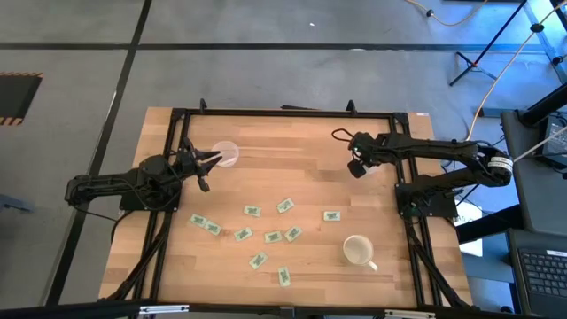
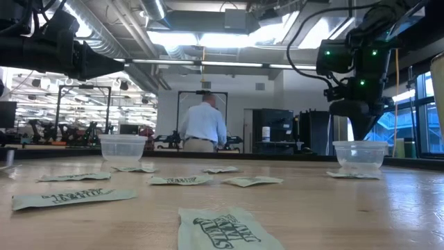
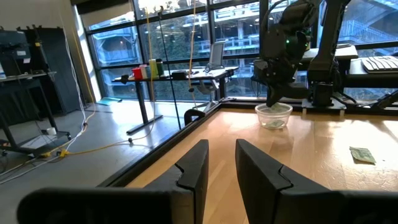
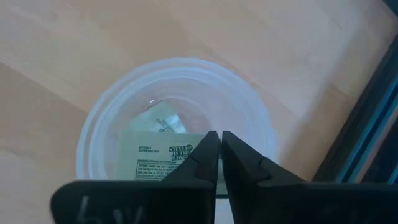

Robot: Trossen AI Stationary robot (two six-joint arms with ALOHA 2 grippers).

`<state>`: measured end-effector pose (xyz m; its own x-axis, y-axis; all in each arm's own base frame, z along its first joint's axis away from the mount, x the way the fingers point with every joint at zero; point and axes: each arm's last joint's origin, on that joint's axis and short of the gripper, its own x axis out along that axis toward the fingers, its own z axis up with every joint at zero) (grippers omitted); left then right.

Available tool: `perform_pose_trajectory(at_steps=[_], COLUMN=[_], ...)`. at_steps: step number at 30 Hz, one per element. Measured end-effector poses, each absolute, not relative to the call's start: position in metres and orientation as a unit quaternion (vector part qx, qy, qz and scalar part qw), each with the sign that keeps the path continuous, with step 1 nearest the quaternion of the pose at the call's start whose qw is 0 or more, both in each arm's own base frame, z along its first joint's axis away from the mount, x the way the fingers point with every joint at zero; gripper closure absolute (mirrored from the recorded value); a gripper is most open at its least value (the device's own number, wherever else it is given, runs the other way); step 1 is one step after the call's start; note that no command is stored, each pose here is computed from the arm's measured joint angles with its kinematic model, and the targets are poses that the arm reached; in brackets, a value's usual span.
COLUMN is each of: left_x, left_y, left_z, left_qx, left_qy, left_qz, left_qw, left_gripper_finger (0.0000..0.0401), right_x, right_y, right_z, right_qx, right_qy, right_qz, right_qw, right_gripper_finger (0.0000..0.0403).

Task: Pick and place Stevia / Truvia into bins
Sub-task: Put the stevia packet into the right transparent container

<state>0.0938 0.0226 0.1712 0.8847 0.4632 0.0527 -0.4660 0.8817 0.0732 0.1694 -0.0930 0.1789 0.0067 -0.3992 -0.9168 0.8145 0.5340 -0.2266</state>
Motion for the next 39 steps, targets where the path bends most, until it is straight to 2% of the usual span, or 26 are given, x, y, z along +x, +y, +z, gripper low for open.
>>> perform_pose_trajectory(at_steps=[7, 12, 18, 25, 32, 39], left_x=[0.094, 0.094, 0.094, 0.094, 0.094, 0.094], left_y=[0.023, 0.023, 0.023, 0.023, 0.023, 0.023], left_z=[0.171, 0.171, 0.171, 0.171, 0.171, 0.171], left_qx=[0.042, 0.042, 0.042, 0.042, 0.042, 0.042], left_qy=[-0.017, -0.017, -0.017, -0.017, -0.017, -0.017], left_qz=[0.239, 0.24, 0.24, 0.239, 0.239, 0.239], left_qw=[0.97, 0.97, 0.97, 0.97, 0.97, 0.97], left_gripper_finger=[0.0326, 0.0326, 0.0326, 0.0326, 0.0326, 0.0326], right_x=[0.169, 0.171, 0.194, 0.215, 0.221, 0.231], right_y=[-0.093, -0.093, -0.082, -0.048, -0.009, 0.024], right_z=[0.179, 0.182, 0.202, 0.208, 0.209, 0.21], right_qx=[0.19, 0.194, 0.211, 0.116, 0.038, 0.002], right_qy=[0.547, 0.55, 0.546, 0.54, 0.545, 0.505], right_qz=[-0.444, -0.435, -0.29, -0.101, -0.008, 0.041], right_qw=[0.683, 0.686, 0.757, 0.828, 0.838, 0.862], right_gripper_finger=[0.0361, 0.0332, 0.0293, 0.0287, 0.0287, 0.0287])
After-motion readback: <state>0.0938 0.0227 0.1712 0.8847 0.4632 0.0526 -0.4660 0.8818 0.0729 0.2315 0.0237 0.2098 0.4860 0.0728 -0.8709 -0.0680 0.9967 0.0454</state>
